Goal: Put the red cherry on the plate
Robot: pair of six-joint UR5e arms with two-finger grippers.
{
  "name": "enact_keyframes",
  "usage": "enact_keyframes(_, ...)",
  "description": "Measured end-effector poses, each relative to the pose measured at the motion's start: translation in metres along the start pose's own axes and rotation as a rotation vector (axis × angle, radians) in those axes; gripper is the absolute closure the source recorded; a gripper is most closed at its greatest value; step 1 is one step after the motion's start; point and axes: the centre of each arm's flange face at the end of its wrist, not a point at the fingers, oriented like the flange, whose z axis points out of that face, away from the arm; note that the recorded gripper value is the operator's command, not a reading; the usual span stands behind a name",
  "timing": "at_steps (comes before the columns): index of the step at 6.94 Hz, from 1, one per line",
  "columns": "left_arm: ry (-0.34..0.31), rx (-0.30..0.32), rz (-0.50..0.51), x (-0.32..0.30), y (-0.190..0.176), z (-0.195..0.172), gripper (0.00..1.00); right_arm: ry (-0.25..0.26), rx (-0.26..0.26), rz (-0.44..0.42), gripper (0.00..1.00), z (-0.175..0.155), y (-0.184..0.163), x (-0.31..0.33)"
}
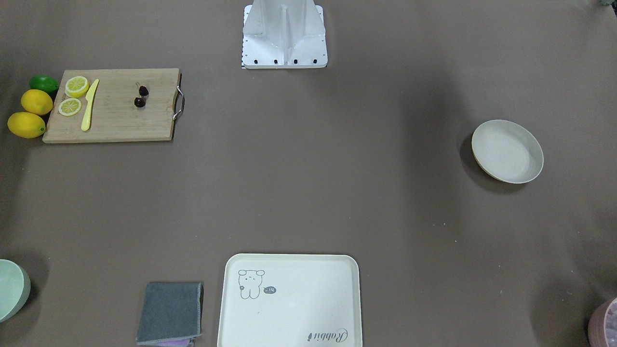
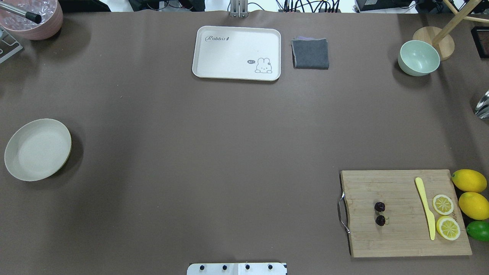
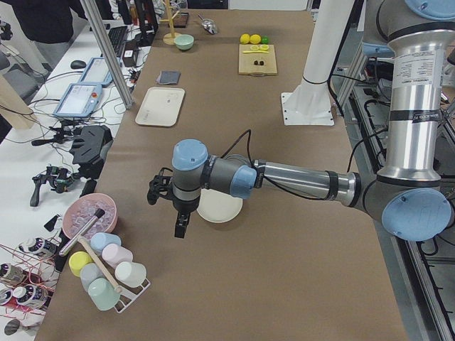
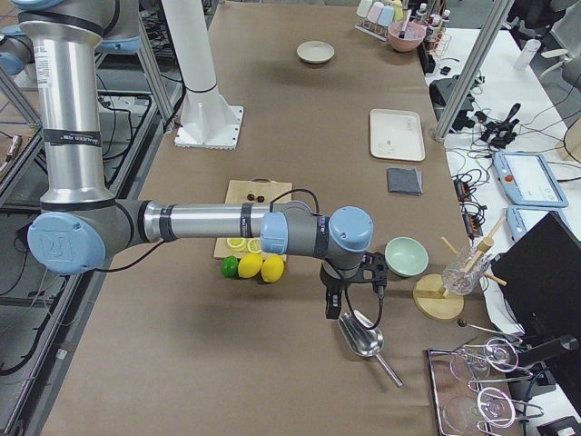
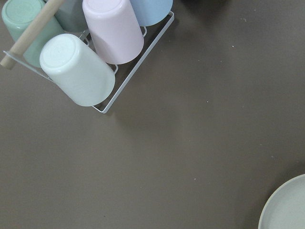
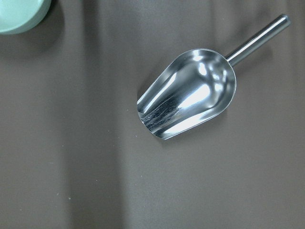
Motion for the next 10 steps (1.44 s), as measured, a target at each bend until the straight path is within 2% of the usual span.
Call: enact_keyframes(10, -0.002, -0.017, -0.009, -0.0005, 0.0056, -0.0003, 0.02, 0.0, 0.001, 0.004, 0.0, -0.0004, 0.0017, 0.0017)
